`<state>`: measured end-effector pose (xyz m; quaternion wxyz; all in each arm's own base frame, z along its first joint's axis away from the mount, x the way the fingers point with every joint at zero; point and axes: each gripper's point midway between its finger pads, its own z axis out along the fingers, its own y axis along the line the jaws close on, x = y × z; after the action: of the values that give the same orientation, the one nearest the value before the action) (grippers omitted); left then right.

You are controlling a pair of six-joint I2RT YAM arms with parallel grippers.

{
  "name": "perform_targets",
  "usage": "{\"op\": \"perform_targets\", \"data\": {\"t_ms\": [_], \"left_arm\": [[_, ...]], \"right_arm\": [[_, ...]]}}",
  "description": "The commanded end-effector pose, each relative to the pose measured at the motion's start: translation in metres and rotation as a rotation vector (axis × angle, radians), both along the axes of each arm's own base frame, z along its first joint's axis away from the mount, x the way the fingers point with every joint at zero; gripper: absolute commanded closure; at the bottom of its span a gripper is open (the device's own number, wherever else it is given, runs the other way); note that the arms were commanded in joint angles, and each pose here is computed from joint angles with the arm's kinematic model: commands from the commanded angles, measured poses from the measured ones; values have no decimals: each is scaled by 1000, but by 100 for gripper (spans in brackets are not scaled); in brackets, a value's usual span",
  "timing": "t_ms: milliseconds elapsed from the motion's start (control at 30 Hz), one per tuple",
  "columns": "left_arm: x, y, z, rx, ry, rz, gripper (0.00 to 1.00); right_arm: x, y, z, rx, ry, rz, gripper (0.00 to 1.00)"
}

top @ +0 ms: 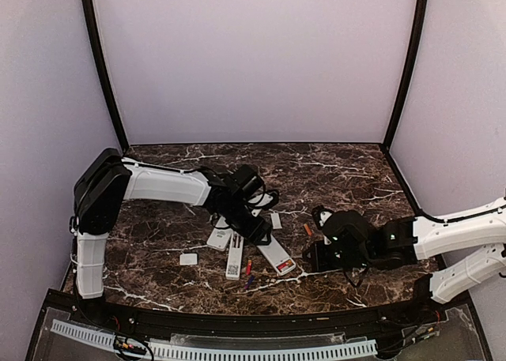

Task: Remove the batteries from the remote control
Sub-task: Remove the battery from the remote control without the battery cover.

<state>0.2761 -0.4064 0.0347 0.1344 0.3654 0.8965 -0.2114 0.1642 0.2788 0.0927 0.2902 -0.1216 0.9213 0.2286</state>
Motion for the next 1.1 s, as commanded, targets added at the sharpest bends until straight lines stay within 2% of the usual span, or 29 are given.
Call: {"op": "perform_targets", "data": {"t_ms": [0, 333, 1067], "left_arm": [[-6, 8, -7, 59, 2, -28, 32], [-23, 5, -20, 109, -15, -105, 48], [-34, 7, -36, 203, -53, -160, 55]], "right_arm": [[5, 10, 8, 5, -17, 18, 100], [6, 9, 3, -42, -11, 28, 100], [0, -3, -5, -108, 12, 42, 100]]}}
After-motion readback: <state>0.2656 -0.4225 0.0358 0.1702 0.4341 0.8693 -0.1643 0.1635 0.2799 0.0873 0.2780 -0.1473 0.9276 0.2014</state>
